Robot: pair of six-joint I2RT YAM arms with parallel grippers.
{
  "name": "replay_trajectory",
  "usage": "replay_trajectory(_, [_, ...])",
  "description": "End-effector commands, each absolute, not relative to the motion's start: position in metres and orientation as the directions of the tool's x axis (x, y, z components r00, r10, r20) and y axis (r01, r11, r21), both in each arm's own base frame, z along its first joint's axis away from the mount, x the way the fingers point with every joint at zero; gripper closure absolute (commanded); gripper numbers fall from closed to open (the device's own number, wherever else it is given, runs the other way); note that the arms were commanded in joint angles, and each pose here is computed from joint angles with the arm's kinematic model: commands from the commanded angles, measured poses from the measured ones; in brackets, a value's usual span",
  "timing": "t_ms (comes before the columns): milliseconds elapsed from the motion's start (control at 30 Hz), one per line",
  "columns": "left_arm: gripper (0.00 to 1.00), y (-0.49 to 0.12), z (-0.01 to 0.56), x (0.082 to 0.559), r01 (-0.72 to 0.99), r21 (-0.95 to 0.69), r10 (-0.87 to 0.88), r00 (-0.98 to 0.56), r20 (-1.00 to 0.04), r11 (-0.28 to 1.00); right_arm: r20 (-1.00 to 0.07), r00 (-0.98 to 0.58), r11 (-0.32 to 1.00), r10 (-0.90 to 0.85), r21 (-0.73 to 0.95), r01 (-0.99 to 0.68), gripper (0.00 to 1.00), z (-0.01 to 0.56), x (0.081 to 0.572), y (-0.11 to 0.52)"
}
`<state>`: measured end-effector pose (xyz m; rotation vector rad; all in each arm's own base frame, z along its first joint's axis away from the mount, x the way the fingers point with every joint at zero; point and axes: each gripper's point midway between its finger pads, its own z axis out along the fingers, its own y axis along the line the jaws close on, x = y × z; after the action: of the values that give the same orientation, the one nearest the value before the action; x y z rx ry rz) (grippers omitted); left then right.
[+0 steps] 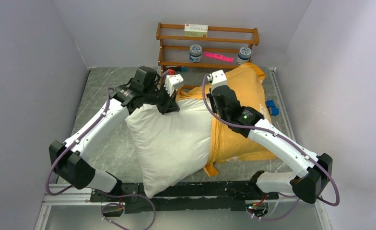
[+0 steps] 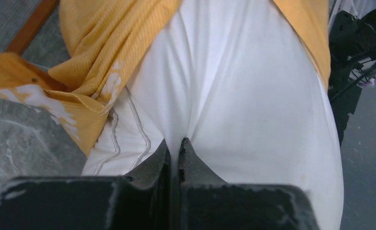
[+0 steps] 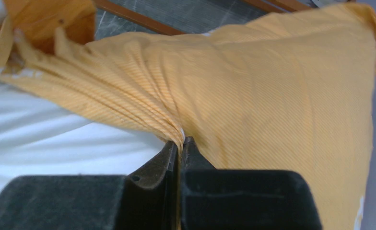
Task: Remove the pillowcase from the pillow
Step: Remove the pillow from the pillowcase.
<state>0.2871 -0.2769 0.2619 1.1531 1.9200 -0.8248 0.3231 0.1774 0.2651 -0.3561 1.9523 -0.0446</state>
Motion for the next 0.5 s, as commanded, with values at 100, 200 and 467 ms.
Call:
replay_trajectory(100, [0.95, -0.259, 0.263, 0.226, 0.892, -0.172, 0.463, -0.372, -0.804, 0.418, -0.917, -0.362, 0.980, -0.170, -0.197, 0.039, 1.00, 0.290, 0.340, 0.120])
replay_trajectory(200, [0.95, -0.257, 0.264, 0.218, 0.892, -0.132, 0.456, -0.343, -0.821, 0.433, -0.913, -0.357, 0.980, -0.197, -0.177, -0.087, 1.00, 0.292, 0.338, 0.139])
replay_trajectory(467, [0.95, -0.255, 0.282, 0.232, 0.872, -0.044, 0.400, -0.267, -0.877, 0.487, -0.934, -0.304, 0.890, -0.186, -0.029, -0.456, 0.68, 0.322, 0.327, 0.212])
